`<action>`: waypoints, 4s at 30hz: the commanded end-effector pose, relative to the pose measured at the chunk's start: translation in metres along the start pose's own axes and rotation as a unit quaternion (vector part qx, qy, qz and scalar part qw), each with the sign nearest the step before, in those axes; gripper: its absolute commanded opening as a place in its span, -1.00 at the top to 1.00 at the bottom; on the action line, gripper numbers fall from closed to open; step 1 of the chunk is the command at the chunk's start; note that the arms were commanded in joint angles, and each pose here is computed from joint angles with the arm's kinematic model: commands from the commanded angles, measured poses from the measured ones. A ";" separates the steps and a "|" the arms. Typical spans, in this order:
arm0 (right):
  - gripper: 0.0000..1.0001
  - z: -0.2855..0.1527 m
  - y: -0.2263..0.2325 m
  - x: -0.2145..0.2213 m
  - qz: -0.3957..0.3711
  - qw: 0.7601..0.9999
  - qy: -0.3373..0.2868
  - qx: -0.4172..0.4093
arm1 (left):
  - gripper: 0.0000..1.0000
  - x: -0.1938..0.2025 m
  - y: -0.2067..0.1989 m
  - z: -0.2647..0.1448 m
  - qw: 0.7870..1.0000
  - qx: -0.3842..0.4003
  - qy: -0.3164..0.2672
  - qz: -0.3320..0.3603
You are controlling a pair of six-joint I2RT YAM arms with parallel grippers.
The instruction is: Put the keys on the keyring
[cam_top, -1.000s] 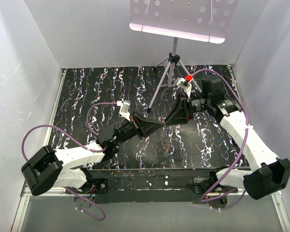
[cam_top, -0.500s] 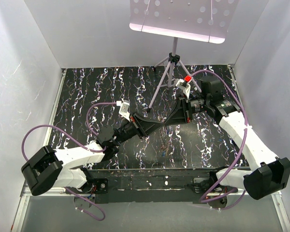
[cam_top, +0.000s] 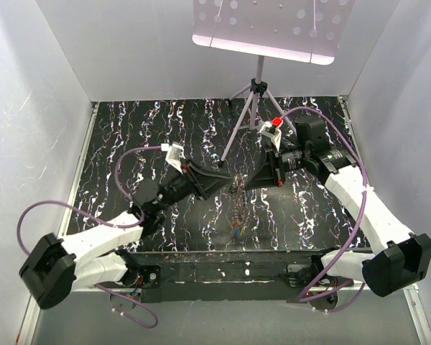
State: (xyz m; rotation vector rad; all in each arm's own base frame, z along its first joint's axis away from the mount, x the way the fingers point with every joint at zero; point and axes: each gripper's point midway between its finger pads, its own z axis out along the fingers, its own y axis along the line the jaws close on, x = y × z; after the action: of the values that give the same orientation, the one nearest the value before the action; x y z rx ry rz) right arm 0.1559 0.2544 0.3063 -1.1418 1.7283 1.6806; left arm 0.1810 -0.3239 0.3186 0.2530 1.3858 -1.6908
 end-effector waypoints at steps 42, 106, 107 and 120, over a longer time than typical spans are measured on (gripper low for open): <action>0.97 0.004 0.005 0.013 -0.014 0.999 0.032 -0.020 | 0.35 0.043 -0.008 0.007 0.893 -0.028 0.445 -0.061; -0.10 -0.033 0.021 -0.034 -0.322 0.946 -0.038 -0.029 | 1.00 -0.018 -0.042 0.023 0.996 0.057 -0.054 0.039; -0.09 -0.032 0.021 -0.034 -0.320 0.946 -0.037 -0.030 | 1.00 -0.016 -0.042 0.023 0.996 0.057 -0.050 0.039; 0.13 -0.023 0.024 -0.032 -0.279 0.959 -0.025 -0.042 | 1.00 -0.013 -0.044 0.026 0.997 0.064 -0.040 0.035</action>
State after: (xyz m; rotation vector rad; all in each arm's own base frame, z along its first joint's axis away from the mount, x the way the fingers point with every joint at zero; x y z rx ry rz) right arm 0.1597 0.2356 0.3334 -1.4462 1.1928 1.4097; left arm 0.1713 -0.3449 0.3364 0.2948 1.2965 -1.6848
